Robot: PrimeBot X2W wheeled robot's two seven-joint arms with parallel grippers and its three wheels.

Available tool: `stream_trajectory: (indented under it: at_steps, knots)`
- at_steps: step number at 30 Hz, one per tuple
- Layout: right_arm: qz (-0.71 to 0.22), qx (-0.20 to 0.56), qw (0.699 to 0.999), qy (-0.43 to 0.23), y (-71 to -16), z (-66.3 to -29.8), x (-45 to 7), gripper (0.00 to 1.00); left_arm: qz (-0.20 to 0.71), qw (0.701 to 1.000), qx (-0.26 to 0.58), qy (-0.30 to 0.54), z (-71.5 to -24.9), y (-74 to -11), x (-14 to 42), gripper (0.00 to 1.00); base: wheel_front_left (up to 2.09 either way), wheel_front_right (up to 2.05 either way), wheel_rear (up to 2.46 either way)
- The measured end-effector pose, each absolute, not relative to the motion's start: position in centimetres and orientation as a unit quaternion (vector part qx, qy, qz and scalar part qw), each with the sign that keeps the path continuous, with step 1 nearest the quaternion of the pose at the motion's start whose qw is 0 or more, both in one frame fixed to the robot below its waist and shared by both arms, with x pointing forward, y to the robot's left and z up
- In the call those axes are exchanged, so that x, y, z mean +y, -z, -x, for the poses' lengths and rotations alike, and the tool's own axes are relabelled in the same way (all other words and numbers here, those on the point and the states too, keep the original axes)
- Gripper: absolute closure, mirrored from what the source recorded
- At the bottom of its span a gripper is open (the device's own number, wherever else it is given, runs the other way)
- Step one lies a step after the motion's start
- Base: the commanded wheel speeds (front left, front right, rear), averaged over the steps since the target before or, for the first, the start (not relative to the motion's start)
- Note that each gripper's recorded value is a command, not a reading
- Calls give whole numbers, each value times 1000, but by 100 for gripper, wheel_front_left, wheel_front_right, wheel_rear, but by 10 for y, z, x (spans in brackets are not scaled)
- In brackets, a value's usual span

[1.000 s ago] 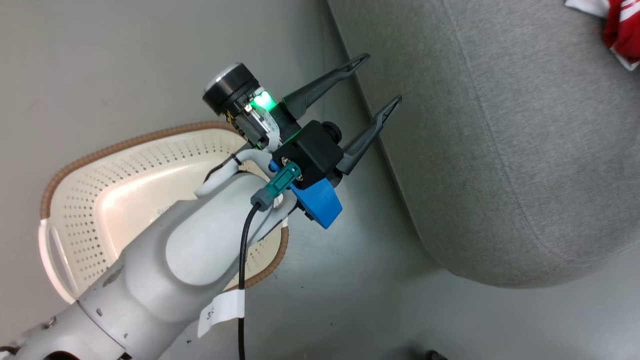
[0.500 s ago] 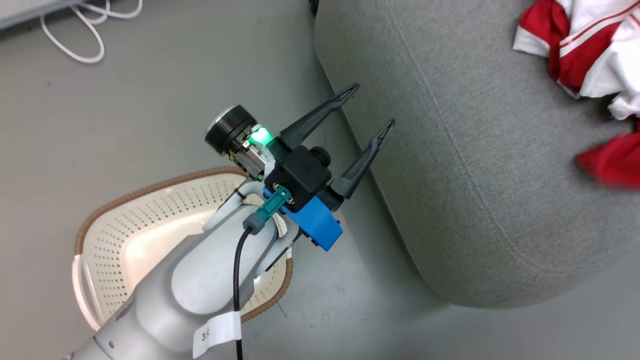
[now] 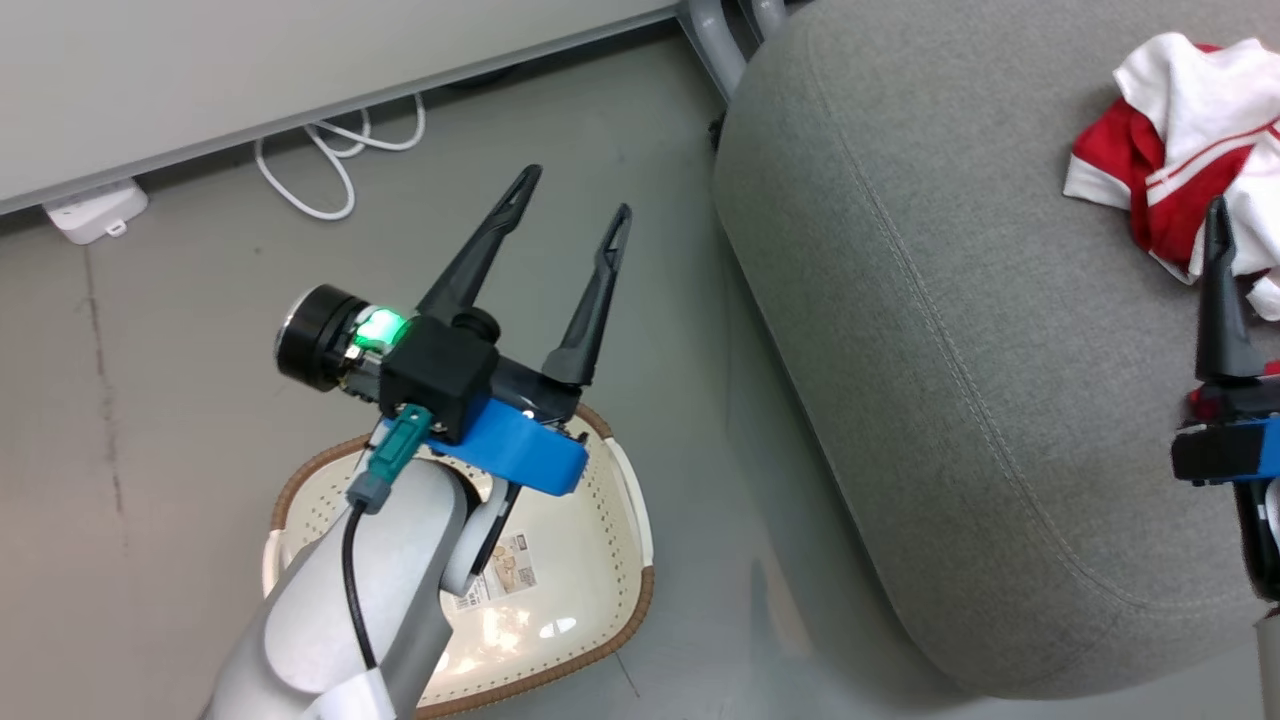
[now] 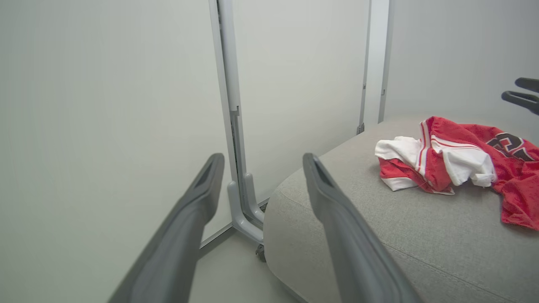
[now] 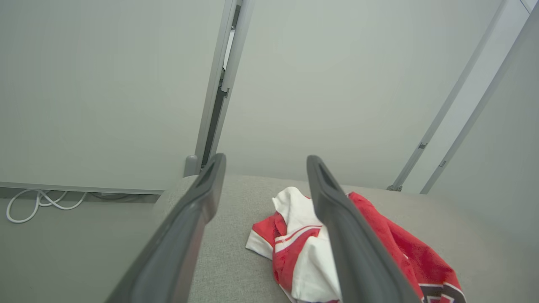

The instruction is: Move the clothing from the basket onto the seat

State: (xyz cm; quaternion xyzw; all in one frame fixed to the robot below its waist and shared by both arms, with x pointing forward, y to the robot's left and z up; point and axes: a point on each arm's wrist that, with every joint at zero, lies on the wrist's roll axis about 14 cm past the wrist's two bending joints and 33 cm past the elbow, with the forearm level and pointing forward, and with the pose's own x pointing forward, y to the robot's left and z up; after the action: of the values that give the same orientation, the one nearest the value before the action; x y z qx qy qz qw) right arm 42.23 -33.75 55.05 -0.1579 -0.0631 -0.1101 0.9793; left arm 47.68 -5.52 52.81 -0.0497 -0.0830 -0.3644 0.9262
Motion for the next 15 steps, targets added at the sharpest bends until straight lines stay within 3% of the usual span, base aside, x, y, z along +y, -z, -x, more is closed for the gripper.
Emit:
stream_trajectory:
  at_steps: [15]
  knots:
    - [81, -121, 989, -34, -568, -450, -214, 0, 26, 984, -95, 149, -461, -545, 87, 0, 0, 0, 0]
